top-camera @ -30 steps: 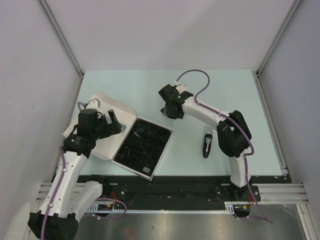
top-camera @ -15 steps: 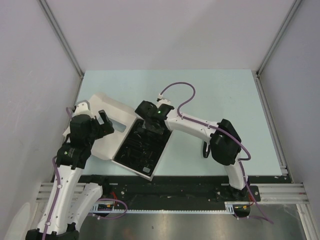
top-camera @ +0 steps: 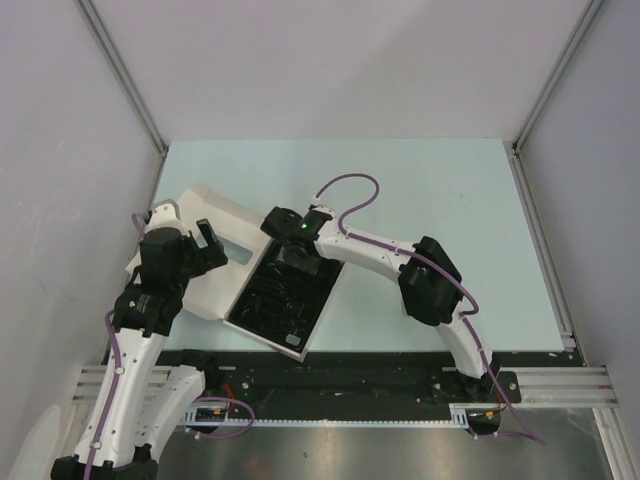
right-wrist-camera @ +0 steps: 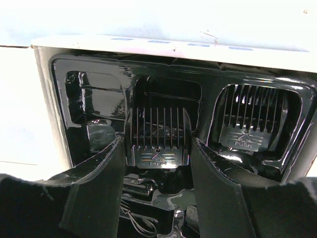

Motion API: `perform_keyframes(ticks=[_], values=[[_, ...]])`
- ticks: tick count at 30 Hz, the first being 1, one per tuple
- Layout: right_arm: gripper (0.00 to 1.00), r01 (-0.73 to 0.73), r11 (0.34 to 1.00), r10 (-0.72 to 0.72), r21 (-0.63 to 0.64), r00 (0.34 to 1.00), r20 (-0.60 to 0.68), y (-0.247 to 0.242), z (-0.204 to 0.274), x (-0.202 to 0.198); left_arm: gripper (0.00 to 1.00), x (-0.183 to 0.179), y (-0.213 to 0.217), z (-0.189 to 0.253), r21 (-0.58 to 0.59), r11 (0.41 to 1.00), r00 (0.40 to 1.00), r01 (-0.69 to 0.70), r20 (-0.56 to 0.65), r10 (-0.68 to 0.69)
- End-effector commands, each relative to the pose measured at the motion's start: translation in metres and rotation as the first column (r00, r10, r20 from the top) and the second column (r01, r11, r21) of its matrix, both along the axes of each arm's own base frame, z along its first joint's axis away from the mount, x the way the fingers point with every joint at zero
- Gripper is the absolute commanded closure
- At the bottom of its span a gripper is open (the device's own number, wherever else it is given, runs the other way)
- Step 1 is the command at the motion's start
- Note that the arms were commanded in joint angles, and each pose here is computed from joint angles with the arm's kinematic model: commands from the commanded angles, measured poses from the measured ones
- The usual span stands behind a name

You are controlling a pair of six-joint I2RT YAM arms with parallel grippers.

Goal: Sort the hair-cutting tools
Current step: Place the haircut tool in the storage box.

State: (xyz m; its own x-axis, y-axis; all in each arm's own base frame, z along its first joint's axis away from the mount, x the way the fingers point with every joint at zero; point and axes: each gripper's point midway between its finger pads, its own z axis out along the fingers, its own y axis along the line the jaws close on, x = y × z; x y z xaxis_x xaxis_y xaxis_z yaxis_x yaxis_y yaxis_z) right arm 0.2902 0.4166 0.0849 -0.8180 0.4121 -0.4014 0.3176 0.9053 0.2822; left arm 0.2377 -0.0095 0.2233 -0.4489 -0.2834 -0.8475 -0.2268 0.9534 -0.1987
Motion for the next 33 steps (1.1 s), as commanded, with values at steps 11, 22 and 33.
perform_keyframes(ticks=[11,22,33], values=[[0.67,0.111,0.992,-0.109,-0.063,0.994,0.022,-0.015,-0.002,0.010,0.00,0.000,0.002,0.004,0.017,1.000,1.000,-0.002,0.015,0.002],[0.61,0.125,0.986,-0.121,-0.115,0.992,0.042,-0.021,-0.009,0.024,0.00,-0.001,0.003,0.005,0.023,1.000,1.000,-0.004,0.019,0.003],[0.41,0.147,0.980,-0.137,-0.135,0.987,0.082,-0.029,-0.001,0.029,0.00,0.000,0.003,0.004,0.026,1.000,1.000,-0.004,0.016,0.004]])
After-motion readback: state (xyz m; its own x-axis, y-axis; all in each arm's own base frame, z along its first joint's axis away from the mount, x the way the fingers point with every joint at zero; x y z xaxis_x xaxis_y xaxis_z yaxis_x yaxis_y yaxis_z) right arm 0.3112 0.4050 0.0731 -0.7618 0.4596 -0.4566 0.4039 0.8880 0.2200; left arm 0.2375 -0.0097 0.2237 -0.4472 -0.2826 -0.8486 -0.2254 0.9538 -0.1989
